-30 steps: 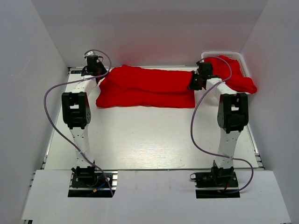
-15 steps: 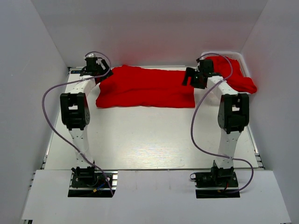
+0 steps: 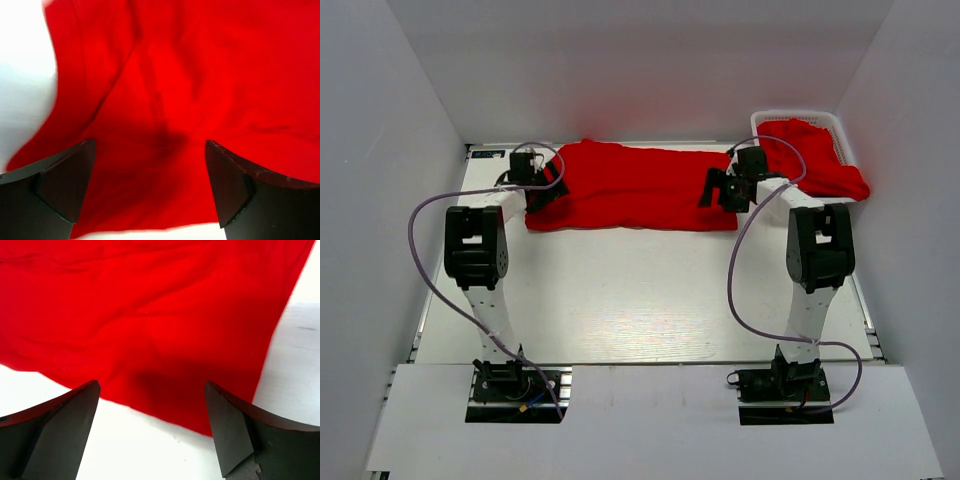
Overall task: Fold and stack the t-shirts
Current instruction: Grap the side of the flattened tshirt furthest away from the robot with both arms
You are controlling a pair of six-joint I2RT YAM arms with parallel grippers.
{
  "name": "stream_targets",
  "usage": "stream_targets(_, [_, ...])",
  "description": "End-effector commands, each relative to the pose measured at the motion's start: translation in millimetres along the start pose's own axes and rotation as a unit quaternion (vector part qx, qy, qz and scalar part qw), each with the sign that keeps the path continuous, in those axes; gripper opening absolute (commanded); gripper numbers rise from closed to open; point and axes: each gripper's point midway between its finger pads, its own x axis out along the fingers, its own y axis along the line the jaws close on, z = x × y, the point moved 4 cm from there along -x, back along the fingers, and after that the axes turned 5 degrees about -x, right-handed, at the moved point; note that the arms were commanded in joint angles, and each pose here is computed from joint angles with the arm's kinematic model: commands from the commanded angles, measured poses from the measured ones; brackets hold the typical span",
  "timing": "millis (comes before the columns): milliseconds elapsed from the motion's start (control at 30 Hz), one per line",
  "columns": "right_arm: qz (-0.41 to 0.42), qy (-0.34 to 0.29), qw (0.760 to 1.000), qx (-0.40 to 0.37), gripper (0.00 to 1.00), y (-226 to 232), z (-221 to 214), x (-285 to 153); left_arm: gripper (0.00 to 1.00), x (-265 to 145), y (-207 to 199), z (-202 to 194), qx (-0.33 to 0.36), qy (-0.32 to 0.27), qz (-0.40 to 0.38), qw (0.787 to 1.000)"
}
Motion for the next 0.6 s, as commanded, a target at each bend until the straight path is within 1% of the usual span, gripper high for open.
stream_targets(0, [0.014, 0.012, 1.000, 0.020, 0.90, -3, -10, 15, 1.00, 8, 5, -22, -0.007, 0.045, -0.014, 0.999])
stream_targets(133, [0.004, 0.036, 0.998, 0.047, 0.90, -10, -36, 19, 1.00, 10, 26, -54, -0.012, 0.075, 0.010, 0.997])
stream_targets(200, [0.003, 0.037, 0.998, 0.055, 0.90, -8, -46, 12, 1.00, 2, 37, -71, -0.015, 0.095, 0.029, 0.995])
stream_targets(233, [-0.004, 0.064, 0.996, 0.069, 0.90, -12, -74, 12, 1.00, -2, 41, -78, -0.017, 0.105, 0.035, 0.994])
stream_targets(267, [-0.010, 0.063, 0.995, 0.079, 0.90, -13, -80, 9, 1.00, -5, 50, -80, -0.024, 0.103, 0.050, 0.993])
stream_targets(300, [-0.010, 0.045, 0.995, 0.083, 0.90, -8, -75, -4, 1.00, -19, 59, -95, -0.033, 0.121, 0.071, 0.990])
stream_targets(367, [-0.032, 0.065, 0.991, 0.112, 0.90, -13, -110, -17, 1.00, -36, 72, -107, -0.040, 0.123, 0.110, 0.985])
stream_targets(400, [-0.035, 0.052, 0.991, 0.115, 0.90, -10, -111, -29, 1.00, -52, 88, -132, -0.054, 0.149, 0.142, 0.977])
stream_targets(433, [-0.062, 0.073, 0.987, 0.127, 0.90, -17, -138, -32, 1.00, -70, 87, -126, -0.057, 0.126, 0.151, 0.979])
stream_targets(467, [-0.074, 0.079, 0.983, 0.149, 0.90, -18, -155, -43, 1.00, -82, 91, -133, -0.063, 0.126, 0.159, 0.977])
stream_targets(500, [-0.088, 0.094, 0.979, 0.157, 0.90, -19, -175, -56, 1.00, -99, 103, -157, -0.075, 0.150, 0.178, 0.970])
stream_targets(533, [-0.110, 0.081, 0.978, 0.157, 0.90, -23, -176, -65, 1.00, -111, 109, -163, -0.080, 0.143, 0.197, 0.967])
stream_targets(567, [-0.125, 0.108, 0.970, 0.176, 0.90, -26, -207, -71, 1.00, -134, 115, -173, -0.087, 0.133, 0.205, 0.966])
